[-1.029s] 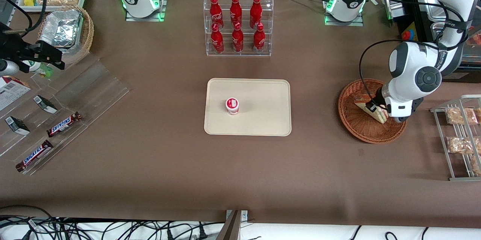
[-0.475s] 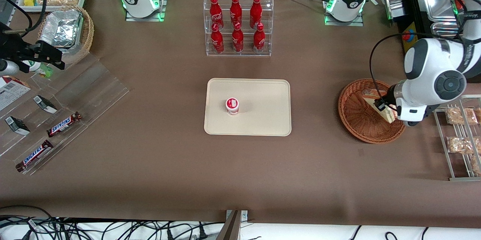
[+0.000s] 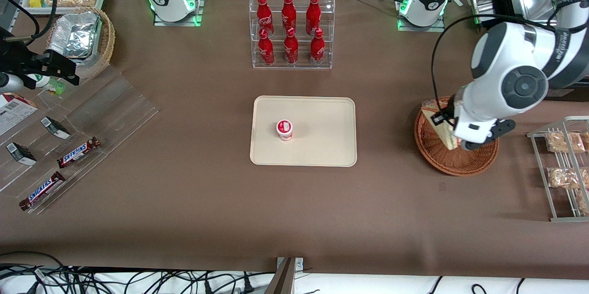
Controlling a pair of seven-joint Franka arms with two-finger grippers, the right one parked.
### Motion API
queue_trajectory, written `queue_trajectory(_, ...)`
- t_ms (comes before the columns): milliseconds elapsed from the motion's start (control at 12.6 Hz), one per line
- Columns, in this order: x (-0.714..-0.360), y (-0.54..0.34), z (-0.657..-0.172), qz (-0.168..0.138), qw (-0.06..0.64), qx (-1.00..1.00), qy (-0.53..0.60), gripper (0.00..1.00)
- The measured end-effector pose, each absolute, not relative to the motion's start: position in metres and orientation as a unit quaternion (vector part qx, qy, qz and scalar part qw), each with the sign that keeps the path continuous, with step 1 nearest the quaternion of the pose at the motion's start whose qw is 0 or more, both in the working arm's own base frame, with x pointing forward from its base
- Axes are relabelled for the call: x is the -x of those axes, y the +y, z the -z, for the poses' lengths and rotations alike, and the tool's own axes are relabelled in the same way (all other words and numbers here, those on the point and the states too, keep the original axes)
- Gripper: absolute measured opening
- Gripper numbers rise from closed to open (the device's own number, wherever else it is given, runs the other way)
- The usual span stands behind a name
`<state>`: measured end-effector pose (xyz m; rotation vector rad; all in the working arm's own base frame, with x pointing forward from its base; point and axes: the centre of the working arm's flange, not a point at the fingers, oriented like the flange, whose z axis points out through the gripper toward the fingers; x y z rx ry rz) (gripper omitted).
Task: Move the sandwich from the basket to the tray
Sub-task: 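Lift the sandwich and carry it over the cream tray, then lower the sandwich onto the tray beside the yogurt cup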
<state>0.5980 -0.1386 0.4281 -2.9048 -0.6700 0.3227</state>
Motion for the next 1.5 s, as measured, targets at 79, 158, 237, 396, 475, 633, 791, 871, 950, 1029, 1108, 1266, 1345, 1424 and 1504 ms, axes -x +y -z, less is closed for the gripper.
queue_trajectory(79,-0.594,-0.155,-0.43,-0.107,0.069,0.97,-0.209,0.42)
queue_trajectory(158,-0.59,-0.169,-0.431,-0.107,0.067,0.972,-0.196,0.43)
queue_trajectory(237,-0.585,-0.183,-0.431,-0.108,0.065,0.975,-0.183,0.39)
queue_trajectory(396,-0.577,-0.211,-0.427,-0.111,0.064,0.979,-0.158,0.39)
queue_trajectory(475,-0.573,-0.226,-0.424,-0.11,0.062,0.981,-0.145,0.39)
queue_trajectory(633,-0.567,-0.259,-0.414,-0.101,0.053,0.986,-0.12,0.41)
queue_trajectory(791,-0.56,-0.29,-0.397,-0.1,0.047,0.988,-0.107,0.41)
queue_trajectory(871,-0.558,-0.306,-0.386,-0.097,0.04,0.989,-0.102,0.41)
queue_trajectory(950,-0.556,-0.318,-0.375,-0.096,0.034,0.99,-0.096,0.41)
queue_trajectory(1029,-0.555,-0.327,-0.364,-0.099,0.031,0.99,-0.091,0.41)
queue_trajectory(1108,-0.555,-0.332,-0.355,-0.101,0.027,0.991,-0.088,0.41)
queue_trajectory(1266,-0.552,-0.349,-0.337,-0.096,0.019,0.992,-0.077,0.41)
queue_trajectory(1345,-0.547,-0.362,-0.327,-0.089,0.028,0.993,-0.07,0.41)
queue_trajectory(1424,-0.54,-0.375,-0.317,-0.079,0.041,0.994,-0.068,0.41)
queue_trajectory(1504,-0.533,-0.387,-0.309,-0.07,0.052,0.994,-0.067,0.41)
